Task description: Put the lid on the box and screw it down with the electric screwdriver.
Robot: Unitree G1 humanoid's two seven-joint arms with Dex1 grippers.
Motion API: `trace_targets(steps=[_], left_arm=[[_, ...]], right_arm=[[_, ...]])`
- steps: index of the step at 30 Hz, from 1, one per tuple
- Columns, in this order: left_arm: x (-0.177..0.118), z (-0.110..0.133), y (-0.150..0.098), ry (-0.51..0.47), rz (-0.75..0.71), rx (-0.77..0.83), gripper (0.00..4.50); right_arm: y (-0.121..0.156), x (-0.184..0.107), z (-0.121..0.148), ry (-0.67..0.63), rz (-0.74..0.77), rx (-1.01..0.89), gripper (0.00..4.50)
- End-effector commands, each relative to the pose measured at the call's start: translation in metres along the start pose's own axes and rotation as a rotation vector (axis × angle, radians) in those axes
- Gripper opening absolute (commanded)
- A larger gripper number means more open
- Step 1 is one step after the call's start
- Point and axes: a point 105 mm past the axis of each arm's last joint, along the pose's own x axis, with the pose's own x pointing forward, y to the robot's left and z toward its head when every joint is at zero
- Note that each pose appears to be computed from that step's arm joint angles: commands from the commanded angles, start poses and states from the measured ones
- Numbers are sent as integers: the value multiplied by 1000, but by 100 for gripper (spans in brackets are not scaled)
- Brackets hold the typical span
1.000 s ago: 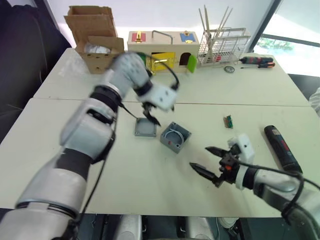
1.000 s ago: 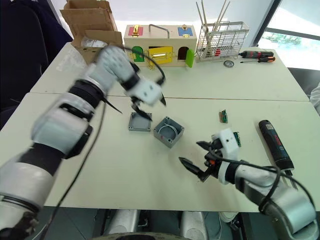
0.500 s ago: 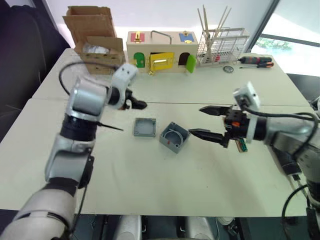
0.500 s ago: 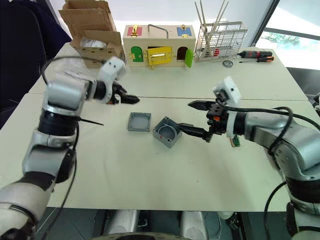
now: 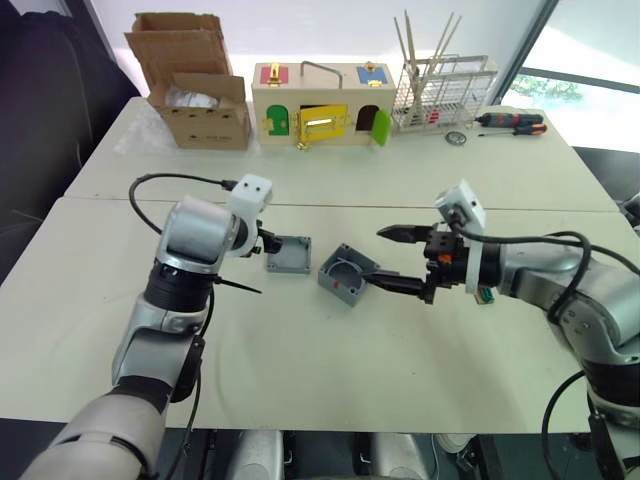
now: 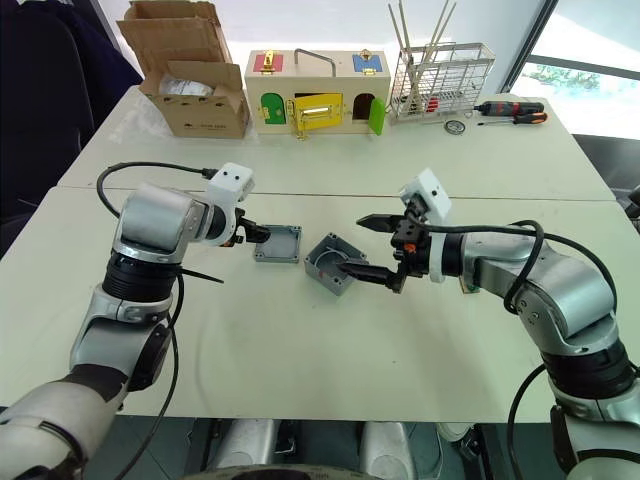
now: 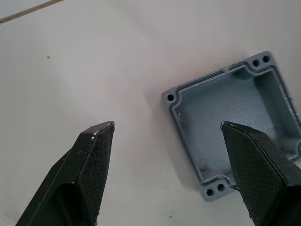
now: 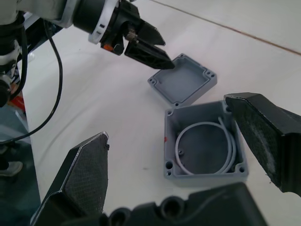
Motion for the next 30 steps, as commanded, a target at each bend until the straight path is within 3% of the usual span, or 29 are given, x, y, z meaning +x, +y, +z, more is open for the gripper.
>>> trace_targets(steps=[1,4,7,13,17,20,22,23,24,26,30], left_arm=[[4,-4,-7,23,-28,3,371],[10,-13,-9,51,-42,2,371],[15,-18,-10,59,-37,17,290],[21,-24,-7,54,-19,4,1],[22,-20,-6,8,-11,-15,1],[16,6,4,-180,14,19,1],[-7,49,11,-493,3,25,1],[-17,61,13,-591,6,25,1],[-38,80,14,-774,-10,36,1],[-68,97,15,-1007,-46,21,1],[-94,108,8,-1196,-85,29,1]], right_arm=[[10,-5,8,-12,13,-32,450],[12,-5,7,-4,13,-31,450],[13,-5,7,-6,10,-30,450],[13,-8,5,-5,-3,-23,450],[9,-10,5,-19,-20,-15,450],[-5,-9,17,-119,-69,9,450],[-23,-5,32,-228,-138,44,450],[-28,-4,36,-257,-155,58,450],[-35,1,44,-319,-174,86,450],[-46,9,56,-402,-195,128,450],[-56,24,79,-511,-156,212,450]])
